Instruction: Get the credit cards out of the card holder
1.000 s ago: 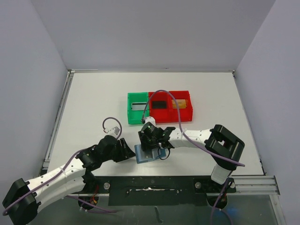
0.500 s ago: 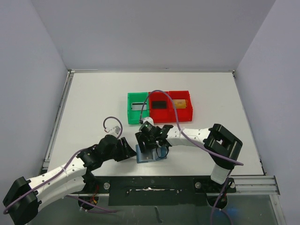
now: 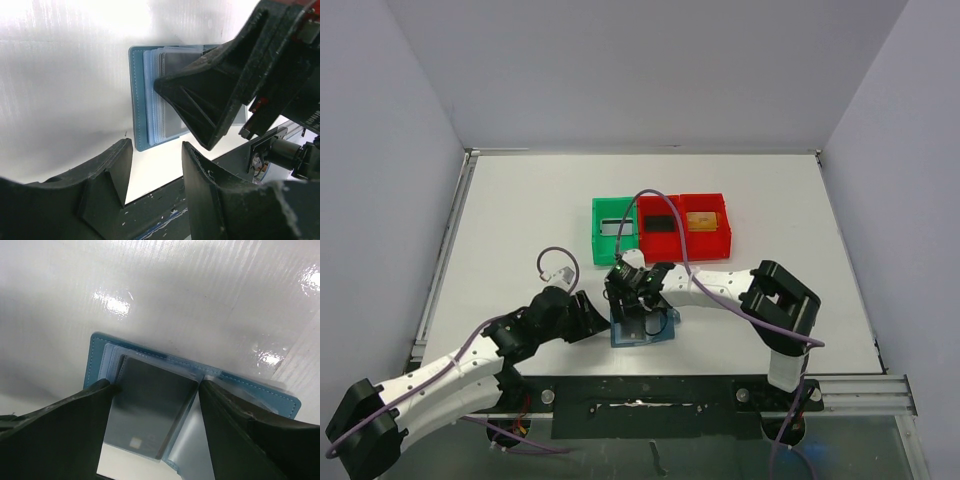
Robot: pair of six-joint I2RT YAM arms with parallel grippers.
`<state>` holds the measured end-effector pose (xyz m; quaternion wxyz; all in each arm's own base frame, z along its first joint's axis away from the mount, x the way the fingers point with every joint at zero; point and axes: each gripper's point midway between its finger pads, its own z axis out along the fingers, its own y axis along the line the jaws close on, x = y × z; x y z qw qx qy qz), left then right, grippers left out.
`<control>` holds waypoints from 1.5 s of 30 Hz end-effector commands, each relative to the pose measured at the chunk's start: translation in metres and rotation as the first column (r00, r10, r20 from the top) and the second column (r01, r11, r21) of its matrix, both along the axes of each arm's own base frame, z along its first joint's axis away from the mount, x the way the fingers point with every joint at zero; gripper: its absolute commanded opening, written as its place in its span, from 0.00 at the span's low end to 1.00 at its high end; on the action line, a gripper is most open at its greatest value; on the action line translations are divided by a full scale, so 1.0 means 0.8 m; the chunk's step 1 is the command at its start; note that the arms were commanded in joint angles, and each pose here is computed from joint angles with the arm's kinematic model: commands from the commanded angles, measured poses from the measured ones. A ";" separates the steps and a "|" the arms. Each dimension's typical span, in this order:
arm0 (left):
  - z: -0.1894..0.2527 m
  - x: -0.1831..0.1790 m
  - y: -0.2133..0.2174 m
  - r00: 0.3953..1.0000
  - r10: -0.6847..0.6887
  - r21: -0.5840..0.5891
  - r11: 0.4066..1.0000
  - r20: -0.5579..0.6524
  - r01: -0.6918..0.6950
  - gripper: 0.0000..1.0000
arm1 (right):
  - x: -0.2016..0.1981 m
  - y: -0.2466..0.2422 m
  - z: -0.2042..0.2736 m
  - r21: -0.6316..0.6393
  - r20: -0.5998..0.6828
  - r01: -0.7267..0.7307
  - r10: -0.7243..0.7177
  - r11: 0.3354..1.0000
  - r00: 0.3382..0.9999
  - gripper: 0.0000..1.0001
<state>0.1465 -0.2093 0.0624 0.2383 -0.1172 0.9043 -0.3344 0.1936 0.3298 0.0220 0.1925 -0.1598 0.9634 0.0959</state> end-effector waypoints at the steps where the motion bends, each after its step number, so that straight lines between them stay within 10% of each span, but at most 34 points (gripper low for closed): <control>1: 0.039 0.014 -0.007 0.998 0.016 -0.046 0.999 0.063 -0.013 0.43 | -0.003 -0.021 -0.016 -0.112 0.009 0.074 -0.073 0.991 0.997 0.66; 13: 0.046 0.003 -0.014 0.997 -0.023 -0.108 0.994 0.072 0.031 0.43 | -0.003 0.024 0.021 0.117 0.025 0.020 -0.023 0.993 0.999 0.47; 19: 0.049 0.006 -0.013 0.996 -0.021 -0.105 0.994 0.089 0.031 0.44 | -0.004 0.036 0.040 0.211 0.014 0.015 -0.019 0.977 1.000 0.73; 30: 0.053 0.011 0.003 0.993 0.054 -0.098 0.994 0.103 -0.044 0.45 | -0.010 0.043 0.026 0.216 -0.046 0.049 -0.040 0.975 0.998 0.84; 38: 0.050 0.016 0.015 0.989 0.109 -0.079 0.992 0.104 -0.101 0.45 | 0.001 0.014 0.005 -0.034 0.025 0.146 -0.145 0.989 0.989 0.65; 45: 0.050 0.012 0.019 0.988 0.115 -0.096 0.990 0.106 -0.105 0.45 | 0.001 0.019 0.020 0.049 0.049 0.128 -0.130 0.991 0.990 0.49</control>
